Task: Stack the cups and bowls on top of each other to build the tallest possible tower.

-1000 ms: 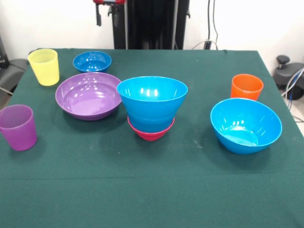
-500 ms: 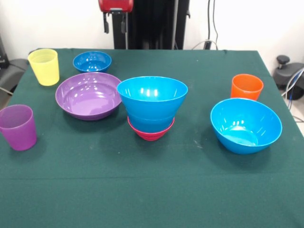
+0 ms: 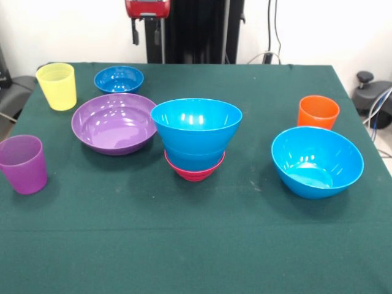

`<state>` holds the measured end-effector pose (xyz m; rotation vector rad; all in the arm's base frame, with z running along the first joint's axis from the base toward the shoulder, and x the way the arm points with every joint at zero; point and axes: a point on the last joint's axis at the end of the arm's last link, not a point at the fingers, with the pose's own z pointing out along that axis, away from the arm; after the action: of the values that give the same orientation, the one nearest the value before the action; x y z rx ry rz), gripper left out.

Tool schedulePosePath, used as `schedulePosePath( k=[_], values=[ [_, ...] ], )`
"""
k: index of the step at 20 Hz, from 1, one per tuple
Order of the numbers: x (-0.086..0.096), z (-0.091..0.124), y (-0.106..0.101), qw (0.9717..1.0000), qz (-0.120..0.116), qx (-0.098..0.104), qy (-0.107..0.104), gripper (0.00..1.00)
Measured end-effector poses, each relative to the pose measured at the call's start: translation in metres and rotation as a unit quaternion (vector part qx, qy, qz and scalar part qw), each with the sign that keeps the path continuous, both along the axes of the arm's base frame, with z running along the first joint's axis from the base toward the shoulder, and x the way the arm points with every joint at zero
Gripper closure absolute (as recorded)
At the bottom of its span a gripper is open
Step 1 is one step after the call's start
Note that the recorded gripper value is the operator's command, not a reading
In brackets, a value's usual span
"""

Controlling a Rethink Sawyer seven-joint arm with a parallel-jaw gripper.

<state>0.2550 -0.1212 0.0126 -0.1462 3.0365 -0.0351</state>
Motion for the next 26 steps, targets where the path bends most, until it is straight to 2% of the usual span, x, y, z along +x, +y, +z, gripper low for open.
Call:
schedulePosePath(
  k=[13,21,26],
  values=[
    [0.009,-0.013,-0.014,0.9996,-0.017,-0.007,0.023,0.00],
    [0.027,-0.029,-0.024,0.9998,-0.011,-0.009,0.010,0.00],
    [0.037,-0.035,-0.024,0.9998,-0.018,0.002,-0.001,0.00]
  ],
)
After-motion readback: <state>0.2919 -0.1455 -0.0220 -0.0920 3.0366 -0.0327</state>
